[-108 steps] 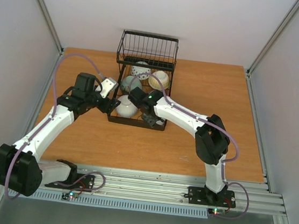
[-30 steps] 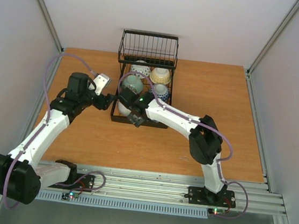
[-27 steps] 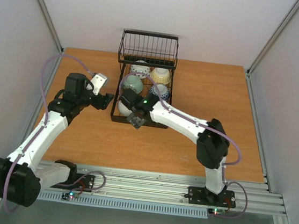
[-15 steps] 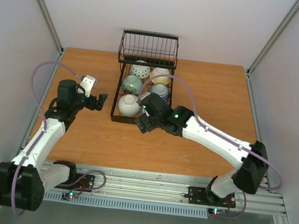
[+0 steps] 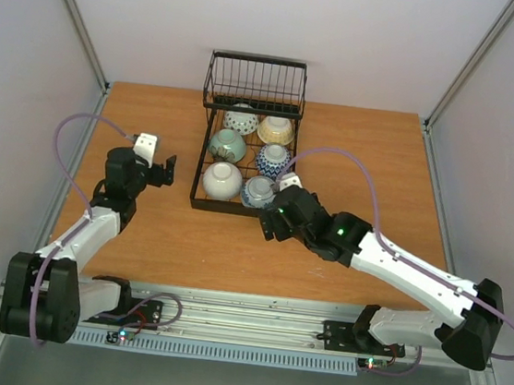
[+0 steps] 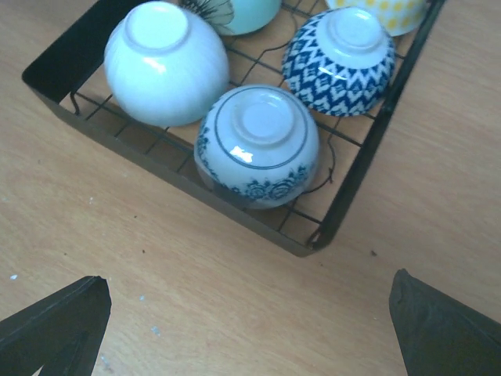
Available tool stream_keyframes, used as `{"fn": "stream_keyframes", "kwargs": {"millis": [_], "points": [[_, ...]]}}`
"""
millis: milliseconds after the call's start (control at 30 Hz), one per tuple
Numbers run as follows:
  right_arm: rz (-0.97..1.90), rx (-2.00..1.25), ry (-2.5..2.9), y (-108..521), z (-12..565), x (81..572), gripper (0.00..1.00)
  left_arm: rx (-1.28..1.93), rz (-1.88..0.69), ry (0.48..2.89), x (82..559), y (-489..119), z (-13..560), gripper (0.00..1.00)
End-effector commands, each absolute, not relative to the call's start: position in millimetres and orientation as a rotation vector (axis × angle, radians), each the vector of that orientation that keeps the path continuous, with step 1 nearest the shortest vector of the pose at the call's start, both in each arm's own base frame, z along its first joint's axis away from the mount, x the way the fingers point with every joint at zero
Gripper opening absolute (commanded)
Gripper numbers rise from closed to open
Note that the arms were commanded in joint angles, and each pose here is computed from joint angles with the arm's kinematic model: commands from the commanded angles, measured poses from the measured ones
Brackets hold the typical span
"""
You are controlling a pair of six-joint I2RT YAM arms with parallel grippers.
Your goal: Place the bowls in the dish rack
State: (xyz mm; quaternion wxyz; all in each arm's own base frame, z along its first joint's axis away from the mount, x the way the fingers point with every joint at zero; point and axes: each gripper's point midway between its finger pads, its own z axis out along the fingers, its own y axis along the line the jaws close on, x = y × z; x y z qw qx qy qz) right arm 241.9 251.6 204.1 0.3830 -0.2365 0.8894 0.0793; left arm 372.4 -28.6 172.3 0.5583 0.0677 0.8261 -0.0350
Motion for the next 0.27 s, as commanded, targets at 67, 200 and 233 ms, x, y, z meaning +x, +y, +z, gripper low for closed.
{"fn": "stream_keyframes", "kwargs": {"millis": [67, 200, 233], "points": [[0.204, -0.441, 2.201, 225.9, 225.3, 240.2, 0.99, 0.01, 0.043, 1.798, 386.2, -0.2, 193.4, 0.99], [0.2, -0.424, 2.195, 218.2, 227.8, 237.4, 0.99, 0.001, 0.053, 1.811, 388.9, 1.7, 186.7, 0.99], [0.191, -0.421, 2.198, 216.3, 227.0, 237.3, 0.99, 0.002, 0.05, 1.817, 389.5, 1.3, 184.1, 0.99]]}}
